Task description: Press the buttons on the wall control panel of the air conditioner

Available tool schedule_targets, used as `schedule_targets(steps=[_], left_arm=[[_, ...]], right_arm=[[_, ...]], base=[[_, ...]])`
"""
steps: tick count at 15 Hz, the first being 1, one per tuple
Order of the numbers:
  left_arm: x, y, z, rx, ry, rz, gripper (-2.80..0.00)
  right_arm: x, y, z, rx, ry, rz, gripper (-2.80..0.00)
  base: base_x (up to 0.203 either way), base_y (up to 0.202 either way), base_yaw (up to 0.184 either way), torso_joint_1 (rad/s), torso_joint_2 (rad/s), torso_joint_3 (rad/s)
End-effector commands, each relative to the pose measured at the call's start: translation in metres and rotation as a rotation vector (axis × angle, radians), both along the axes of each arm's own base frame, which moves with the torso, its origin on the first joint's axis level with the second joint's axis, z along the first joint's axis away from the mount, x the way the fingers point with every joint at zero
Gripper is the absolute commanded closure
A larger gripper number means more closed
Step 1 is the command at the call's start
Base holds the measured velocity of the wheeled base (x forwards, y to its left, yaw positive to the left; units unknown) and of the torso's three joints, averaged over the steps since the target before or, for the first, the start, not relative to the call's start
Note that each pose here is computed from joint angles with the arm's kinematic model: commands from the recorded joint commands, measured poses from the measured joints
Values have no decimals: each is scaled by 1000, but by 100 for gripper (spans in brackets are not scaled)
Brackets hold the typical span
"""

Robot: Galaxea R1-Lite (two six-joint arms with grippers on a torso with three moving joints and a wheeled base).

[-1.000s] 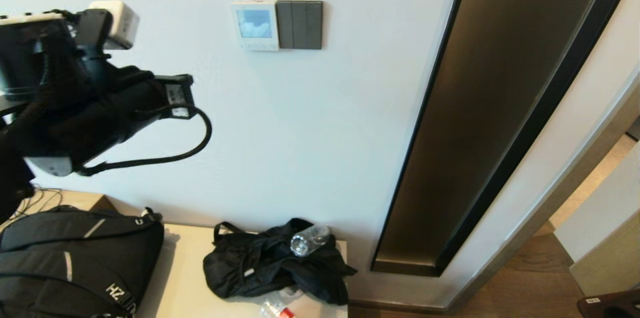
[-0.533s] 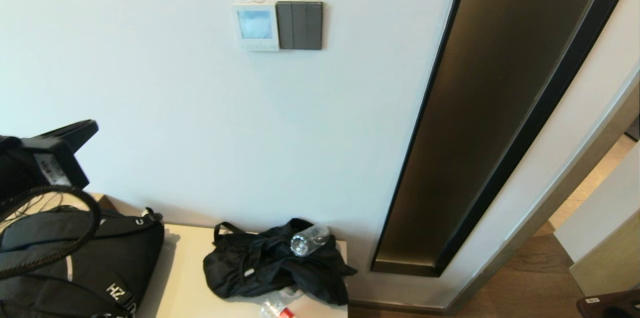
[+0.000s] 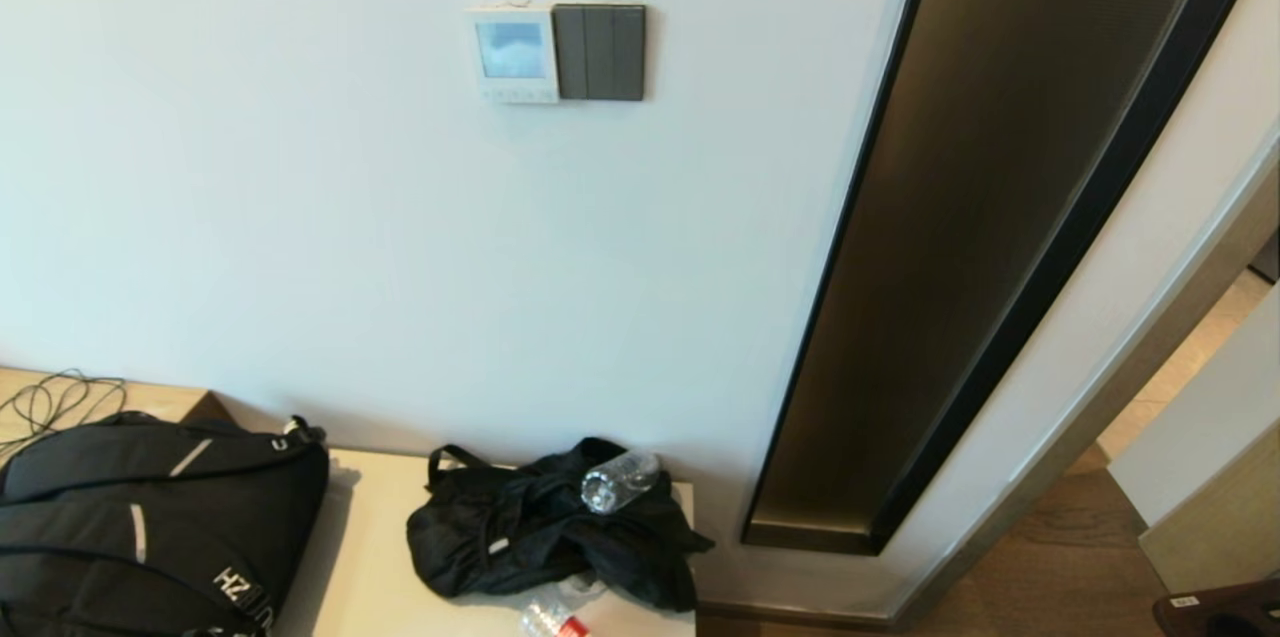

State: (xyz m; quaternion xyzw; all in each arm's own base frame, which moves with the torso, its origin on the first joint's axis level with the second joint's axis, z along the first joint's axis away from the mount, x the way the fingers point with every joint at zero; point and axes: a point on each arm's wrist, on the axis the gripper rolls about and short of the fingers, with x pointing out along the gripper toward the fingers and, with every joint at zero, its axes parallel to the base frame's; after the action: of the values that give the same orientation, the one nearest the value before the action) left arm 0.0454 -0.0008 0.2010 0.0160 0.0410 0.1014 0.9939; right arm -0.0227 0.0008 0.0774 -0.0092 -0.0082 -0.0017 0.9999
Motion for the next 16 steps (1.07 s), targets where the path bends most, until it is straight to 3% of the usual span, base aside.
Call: schedule_targets(steps=[1,5,10,16], left_arm=[[-32,9,-14,0,-8,98,0],[-45,10,-50,7,51,215,0],[-51,9,-87,5,100,176,0],[-61,8,-107,-8,38,113,0]], right_arm=[[0,0,0,0,0,0,0],[0,0,0,0,0,1,0],[0,0,0,0,0,0,0],[0,0,0,0,1,1,0]], base=[[0,0,0,0,0,0],[0,0,0,0,0,0],[0,0,0,0,0,0],[0,0,0,0,0,0]])
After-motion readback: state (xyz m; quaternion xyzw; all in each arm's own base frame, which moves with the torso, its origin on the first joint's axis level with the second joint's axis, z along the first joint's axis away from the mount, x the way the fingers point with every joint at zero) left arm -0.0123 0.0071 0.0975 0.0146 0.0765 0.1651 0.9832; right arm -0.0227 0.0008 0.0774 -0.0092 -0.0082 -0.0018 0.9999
